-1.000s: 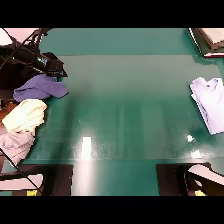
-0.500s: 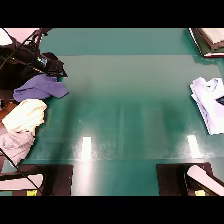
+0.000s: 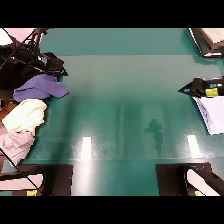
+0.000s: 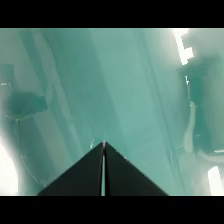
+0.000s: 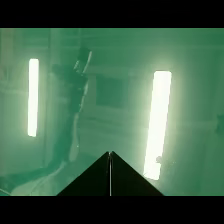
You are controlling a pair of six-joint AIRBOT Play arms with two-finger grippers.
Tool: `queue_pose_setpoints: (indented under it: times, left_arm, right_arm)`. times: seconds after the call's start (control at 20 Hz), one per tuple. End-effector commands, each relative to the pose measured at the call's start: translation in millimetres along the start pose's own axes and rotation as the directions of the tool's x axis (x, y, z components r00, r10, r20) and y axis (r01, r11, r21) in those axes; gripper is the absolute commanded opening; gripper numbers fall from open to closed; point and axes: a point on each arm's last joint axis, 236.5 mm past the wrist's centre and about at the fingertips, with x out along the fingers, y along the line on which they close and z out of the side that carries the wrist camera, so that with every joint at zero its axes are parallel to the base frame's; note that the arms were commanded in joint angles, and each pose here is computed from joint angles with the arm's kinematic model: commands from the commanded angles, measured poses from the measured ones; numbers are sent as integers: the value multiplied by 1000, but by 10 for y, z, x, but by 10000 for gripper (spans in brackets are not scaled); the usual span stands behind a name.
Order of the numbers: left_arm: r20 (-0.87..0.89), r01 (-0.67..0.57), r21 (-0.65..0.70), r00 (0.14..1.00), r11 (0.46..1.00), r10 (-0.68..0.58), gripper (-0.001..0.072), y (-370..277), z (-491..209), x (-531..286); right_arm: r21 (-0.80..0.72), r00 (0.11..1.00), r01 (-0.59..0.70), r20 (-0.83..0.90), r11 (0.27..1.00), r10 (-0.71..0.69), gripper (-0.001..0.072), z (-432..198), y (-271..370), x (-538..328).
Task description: Fold the shirts.
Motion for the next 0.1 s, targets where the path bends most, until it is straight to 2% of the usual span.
queue_pose_setpoints:
  times: [0.0, 0.05]
  left_arm:
    - [22, -5, -2, 1000, 1000, 5, 23, 16, 53, 0]
    - [24, -6, -2, 1000, 1000, 6, 23, 17, 58, 0]
  right_arm:
    - [-67, 999, -34, -23, 997, 33, 17, -60, 258, 101]
    - [-72, 999, -38, -28, 997, 36, 17, -73, 280, 111]
